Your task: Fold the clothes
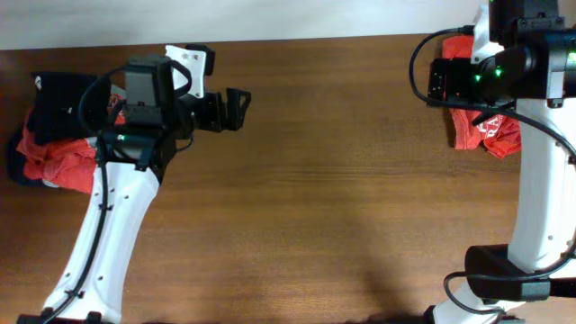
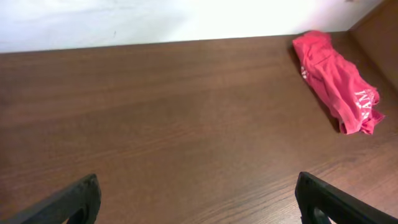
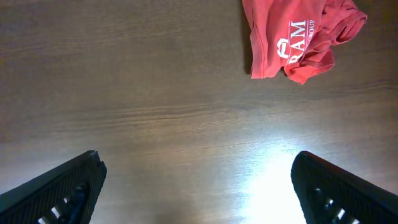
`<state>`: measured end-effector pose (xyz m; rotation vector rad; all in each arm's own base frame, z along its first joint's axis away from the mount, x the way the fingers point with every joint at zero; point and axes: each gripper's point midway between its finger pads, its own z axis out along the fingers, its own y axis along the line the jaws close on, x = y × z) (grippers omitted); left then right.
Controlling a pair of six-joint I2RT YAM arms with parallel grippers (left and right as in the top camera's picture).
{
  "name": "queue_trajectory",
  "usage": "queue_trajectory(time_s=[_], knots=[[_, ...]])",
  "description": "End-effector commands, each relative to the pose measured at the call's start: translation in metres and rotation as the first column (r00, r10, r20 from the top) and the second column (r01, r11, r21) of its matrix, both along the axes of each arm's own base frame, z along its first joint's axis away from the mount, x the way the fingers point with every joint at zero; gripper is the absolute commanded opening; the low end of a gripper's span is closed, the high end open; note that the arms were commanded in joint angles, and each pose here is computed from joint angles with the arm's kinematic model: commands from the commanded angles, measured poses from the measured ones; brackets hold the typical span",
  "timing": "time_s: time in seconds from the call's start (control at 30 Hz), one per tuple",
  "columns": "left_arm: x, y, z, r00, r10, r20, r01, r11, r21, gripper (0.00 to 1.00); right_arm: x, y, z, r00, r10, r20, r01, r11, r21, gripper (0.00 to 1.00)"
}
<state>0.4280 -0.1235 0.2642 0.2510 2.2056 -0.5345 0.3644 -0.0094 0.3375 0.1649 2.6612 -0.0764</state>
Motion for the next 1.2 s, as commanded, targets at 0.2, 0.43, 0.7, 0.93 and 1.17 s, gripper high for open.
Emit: queue_trajectory(time_s=[0.2, 0.43, 0.7, 0.93, 1.17], knots=[[0.003, -0.001, -0.005, 1.0, 0.01, -0.015, -0.01, 1.0, -0.003, 0.99, -0.034, 0.027, 0.044, 0.987, 0.089, 0.132, -0.088, 0.996, -0.018, 0.99], [0.003, -0.001, -0.005, 1.0, 0.01, -0.015, -0.01, 1.0, -0.003, 0.99, -0.105, 0.037, 0.1, 0.933, 0.147, 0.329, -0.151, 0.988, -0.013, 0.98], [0.003, -0.001, -0.005, 1.0, 0.01, -0.015, -0.01, 1.0, -0.003, 0.99, -0.153, 0.027, 0.099, 0.873, 0.13, 0.47, -0.143, 0.99, -0.008, 0.98], [0.003, -0.001, -0.005, 1.0, 0.01, -0.015, -0.01, 1.0, -0.003, 0.99, -0.119, 0.015, 0.08, 0.65, 0.047, 0.758, -0.079, 0.997, 0.007, 0.99], [0.003, -0.001, -0.005, 1.0, 0.01, -0.015, -0.01, 1.0, -0.003, 1.0, -0.104, 0.016, 0.011, 0.42, 0.035, 0.907, -0.098, 0.995, 0.007, 0.99]])
